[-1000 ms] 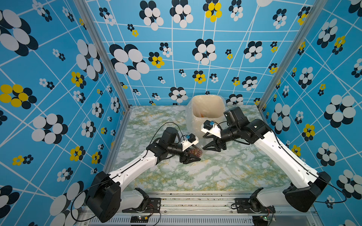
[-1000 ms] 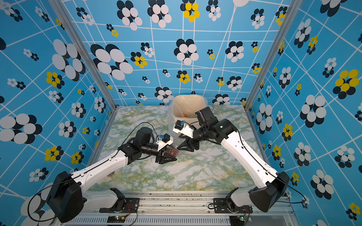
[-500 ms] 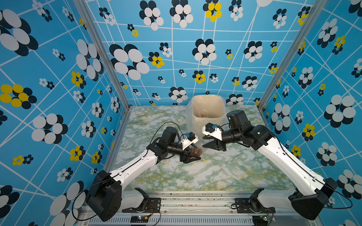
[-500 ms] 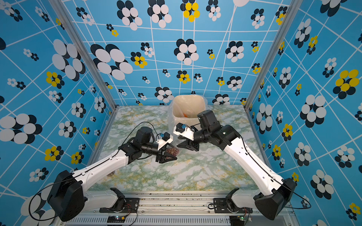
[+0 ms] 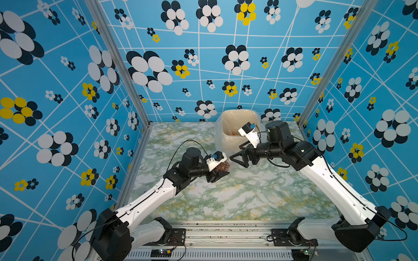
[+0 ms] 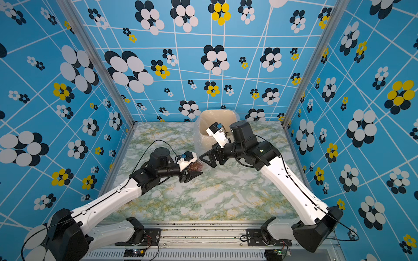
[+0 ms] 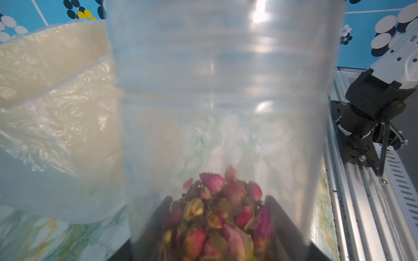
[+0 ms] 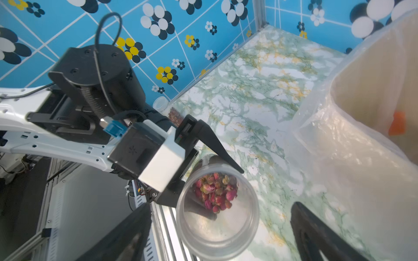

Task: Empty the moldy dried flower tea in the jars
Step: Unscrew the lid from the jar.

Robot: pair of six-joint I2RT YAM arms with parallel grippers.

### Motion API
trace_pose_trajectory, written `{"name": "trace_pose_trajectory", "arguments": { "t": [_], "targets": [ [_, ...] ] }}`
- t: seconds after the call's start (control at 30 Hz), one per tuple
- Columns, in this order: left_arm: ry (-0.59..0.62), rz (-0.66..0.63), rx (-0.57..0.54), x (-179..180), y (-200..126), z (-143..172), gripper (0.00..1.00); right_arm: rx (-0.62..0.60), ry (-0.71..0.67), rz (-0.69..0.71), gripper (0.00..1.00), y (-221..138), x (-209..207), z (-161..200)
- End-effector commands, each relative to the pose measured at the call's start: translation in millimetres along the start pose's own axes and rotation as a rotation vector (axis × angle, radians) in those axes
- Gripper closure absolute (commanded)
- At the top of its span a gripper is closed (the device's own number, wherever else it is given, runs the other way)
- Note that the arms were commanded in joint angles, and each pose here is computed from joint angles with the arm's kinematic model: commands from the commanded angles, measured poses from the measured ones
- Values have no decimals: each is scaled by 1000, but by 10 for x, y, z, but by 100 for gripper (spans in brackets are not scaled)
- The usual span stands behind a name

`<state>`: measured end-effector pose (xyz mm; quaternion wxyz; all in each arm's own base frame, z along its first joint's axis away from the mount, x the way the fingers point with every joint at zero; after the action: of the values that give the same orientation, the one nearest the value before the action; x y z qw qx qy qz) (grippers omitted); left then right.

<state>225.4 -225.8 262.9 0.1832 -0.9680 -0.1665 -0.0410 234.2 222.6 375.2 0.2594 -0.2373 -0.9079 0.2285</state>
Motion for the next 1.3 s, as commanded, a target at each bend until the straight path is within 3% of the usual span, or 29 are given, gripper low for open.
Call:
{"name": "trace_pose_trajectory", "arguments": {
  "t": [0.0, 0.37, 0.8, 1.0, 1.13, 1.27],
  "targets": [
    [84, -80, 9, 23, -16, -28, 84, 106, 201, 60, 1, 33, -87, 135],
    [132, -88, 66, -31, 60, -15, 84, 157, 267, 27, 2, 180, -99, 150],
    [126, -77, 63, -63, 60, -8, 84, 201, 243, -50, 35, 286, -22, 172],
    [105, 44, 18, -181, 57, -47, 84, 208, 38, -88, 47, 214, 29, 209],
    [53, 193, -28, -299, 44, -90, 84, 182, -251, -113, 53, 113, 70, 253],
    [0, 299, -24, -363, 55, -97, 84, 109, -475, -31, 65, 63, 9, 249]
  ]
}}
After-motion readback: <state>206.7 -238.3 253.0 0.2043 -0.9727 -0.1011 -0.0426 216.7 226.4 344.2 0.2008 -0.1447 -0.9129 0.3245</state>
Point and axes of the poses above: each gripper's point midway between its finger pads, its own y axis out along the fingers, its own x axis along the line the jaws close on, z = x × y, the point moved 7 cm from there along -y, back along the fingers, and after that the axes turned 2 degrees about y, right-handed, at the moved point
